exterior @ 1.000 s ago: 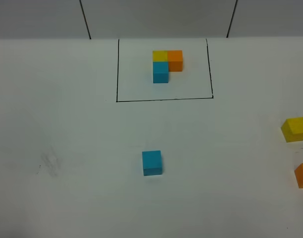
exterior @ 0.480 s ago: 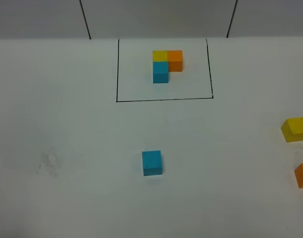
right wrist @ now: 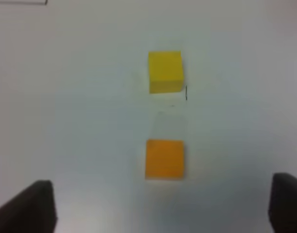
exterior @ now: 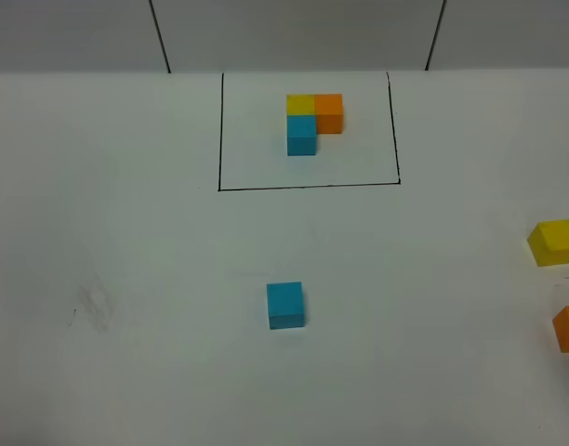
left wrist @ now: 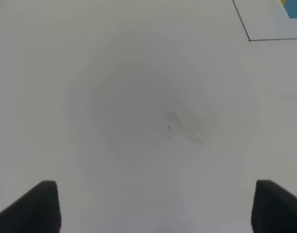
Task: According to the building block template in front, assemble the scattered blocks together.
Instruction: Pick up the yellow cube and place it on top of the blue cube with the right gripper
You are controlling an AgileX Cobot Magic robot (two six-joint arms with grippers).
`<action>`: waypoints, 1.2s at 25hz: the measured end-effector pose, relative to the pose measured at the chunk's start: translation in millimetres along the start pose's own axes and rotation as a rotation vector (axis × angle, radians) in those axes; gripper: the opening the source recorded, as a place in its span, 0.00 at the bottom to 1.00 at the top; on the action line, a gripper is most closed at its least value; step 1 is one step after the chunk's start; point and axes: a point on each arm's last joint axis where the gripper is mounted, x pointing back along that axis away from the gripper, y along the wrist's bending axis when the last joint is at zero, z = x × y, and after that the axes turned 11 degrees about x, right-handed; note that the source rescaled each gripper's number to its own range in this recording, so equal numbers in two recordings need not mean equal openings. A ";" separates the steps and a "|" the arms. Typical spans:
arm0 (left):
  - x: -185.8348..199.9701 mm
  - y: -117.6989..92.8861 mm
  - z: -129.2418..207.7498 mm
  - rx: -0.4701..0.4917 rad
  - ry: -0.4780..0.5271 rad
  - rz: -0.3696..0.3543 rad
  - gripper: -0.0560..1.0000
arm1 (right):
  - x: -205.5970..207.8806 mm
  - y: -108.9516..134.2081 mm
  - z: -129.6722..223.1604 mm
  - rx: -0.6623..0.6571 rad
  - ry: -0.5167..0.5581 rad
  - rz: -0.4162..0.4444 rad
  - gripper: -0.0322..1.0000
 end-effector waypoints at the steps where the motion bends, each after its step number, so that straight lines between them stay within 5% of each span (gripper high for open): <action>1: 0.0 0.0 0.0 0.000 0.000 0.000 0.70 | -11.2 -1.8 -9.3 0.002 0.039 -0.008 0.96; 10: 0.0 0.0 0.0 0.000 0.000 0.000 0.70 | -108.1 -12.5 -64.2 0.215 0.215 -0.053 1.00; 19: 0.0 0.0 0.0 0.000 0.000 0.000 0.70 | -165.7 -16.6 -89.7 0.216 0.311 -0.088 0.99; 30: 0.0 0.0 0.0 0.000 0.000 0.000 0.70 | -196.9 -32.8 -77.5 0.121 0.380 -0.114 0.97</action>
